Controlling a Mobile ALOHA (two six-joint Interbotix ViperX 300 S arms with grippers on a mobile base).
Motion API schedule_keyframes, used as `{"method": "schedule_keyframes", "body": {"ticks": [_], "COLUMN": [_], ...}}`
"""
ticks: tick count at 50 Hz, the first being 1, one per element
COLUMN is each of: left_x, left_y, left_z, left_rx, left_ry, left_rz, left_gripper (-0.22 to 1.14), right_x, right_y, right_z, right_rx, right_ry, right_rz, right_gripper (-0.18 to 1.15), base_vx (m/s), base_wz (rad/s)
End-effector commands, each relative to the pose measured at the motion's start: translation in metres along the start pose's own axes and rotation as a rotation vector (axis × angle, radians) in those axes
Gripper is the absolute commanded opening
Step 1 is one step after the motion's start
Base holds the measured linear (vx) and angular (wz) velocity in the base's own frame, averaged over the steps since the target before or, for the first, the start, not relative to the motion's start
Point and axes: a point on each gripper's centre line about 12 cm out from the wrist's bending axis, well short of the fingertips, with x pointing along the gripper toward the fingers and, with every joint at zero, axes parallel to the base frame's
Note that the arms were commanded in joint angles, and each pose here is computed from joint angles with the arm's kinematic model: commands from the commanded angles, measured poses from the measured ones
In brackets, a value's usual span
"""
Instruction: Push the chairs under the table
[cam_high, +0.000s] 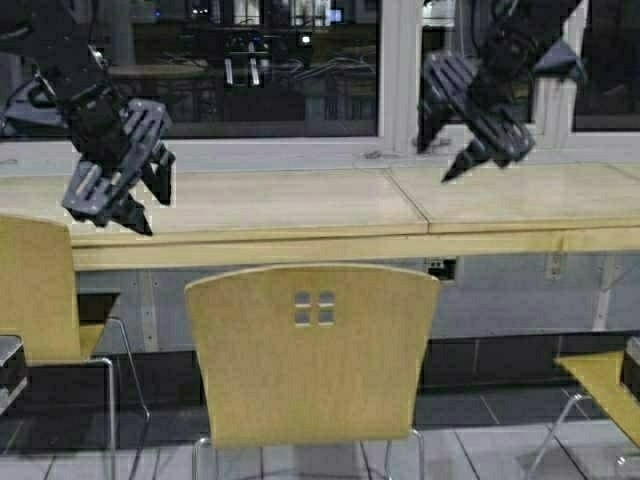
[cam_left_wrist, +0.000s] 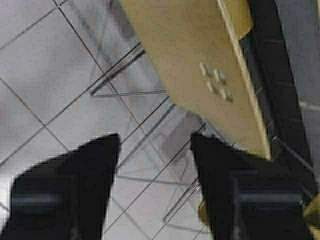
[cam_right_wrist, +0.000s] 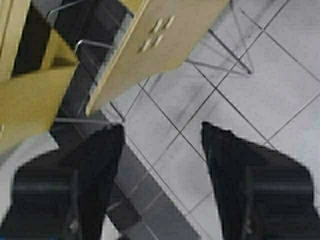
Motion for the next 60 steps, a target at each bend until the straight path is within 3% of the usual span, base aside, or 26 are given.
{"method": "schedule_keyframes", "body": {"ticks": [1, 19, 37, 60], "left_x": [0.007, 0.027, 0.014, 0.01], "left_y": [-0.011, 0.005, 0.05, 0.081], "left_z": [0.0, -0.008, -0.044, -0.071], "left_rx": [-0.03, -0.024, 0.017, 0.048], "left_ry": [0.001, 0.03, 0.086, 0.116], "left_rz": [-0.014, 0.06, 0.162, 0.243], "left_gripper": [0.84, 0.84, 0.84, 0.84], "right_x": [0.008, 0.03, 0.017, 0.022], "right_y": [0.003, -0.018, -0.085, -0.117], "right_z": [0.001, -0.005, -0.037, -0.074], "right_rx": [0.046, 0.103, 0.125, 0.13], "right_ry": [0.002, 0.033, 0.079, 0.125], "right_rz": [0.003, -0.061, -0.215, -0.306], "right_gripper": [0.86, 0.86, 0.86, 0.86], "base_vx": [0.23, 0.22, 0.26, 0.2], "base_wz": [0.06, 0.08, -0.03, 0.06]}}
